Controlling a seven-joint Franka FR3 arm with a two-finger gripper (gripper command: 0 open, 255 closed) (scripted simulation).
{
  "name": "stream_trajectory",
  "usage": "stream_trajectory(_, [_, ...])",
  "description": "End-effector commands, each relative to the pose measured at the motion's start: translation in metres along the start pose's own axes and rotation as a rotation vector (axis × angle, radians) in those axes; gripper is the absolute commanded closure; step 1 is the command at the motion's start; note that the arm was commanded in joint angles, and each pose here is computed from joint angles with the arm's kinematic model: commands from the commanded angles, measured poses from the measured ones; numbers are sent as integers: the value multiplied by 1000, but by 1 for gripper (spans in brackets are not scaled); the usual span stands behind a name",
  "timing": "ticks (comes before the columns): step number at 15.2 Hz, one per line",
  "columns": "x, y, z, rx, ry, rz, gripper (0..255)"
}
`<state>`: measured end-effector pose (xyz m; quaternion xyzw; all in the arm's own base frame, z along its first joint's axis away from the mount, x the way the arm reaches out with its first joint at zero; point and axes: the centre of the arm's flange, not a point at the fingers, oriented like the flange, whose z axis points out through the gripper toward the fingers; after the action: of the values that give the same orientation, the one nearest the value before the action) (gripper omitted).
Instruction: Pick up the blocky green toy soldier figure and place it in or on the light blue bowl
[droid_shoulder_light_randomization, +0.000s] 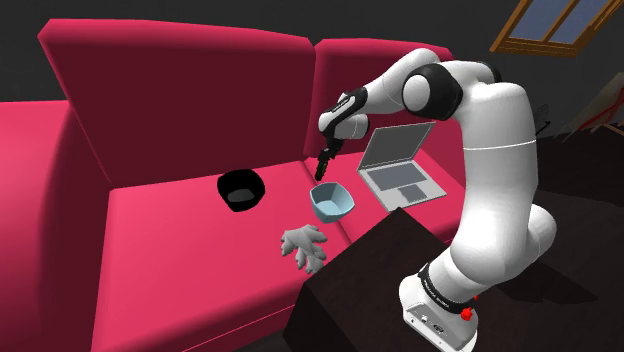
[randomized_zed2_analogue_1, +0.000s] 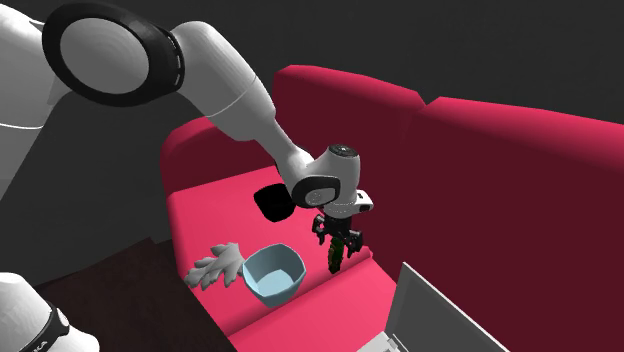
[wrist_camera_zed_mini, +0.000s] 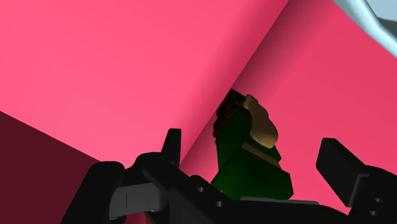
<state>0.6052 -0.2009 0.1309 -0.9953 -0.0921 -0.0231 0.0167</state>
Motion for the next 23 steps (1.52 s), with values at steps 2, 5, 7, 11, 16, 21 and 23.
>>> stream_trajectory(2, [0, 0, 0, 0, 0, 0, 255])
stream_trajectory(5, [0, 0, 0, 0, 0, 0, 255])
stream_trajectory(7, [0, 0, 0, 0, 0, 0, 255])
stream_trajectory(11, [0, 0, 0, 0, 0, 0, 255])
stream_trajectory(16, [1, -1, -26, 0, 0, 0, 255])
stream_trajectory(21, [3, -2, -53, 0, 0, 0, 255])
stream_trajectory(23, [3, -2, -63, 0, 0, 0, 255])
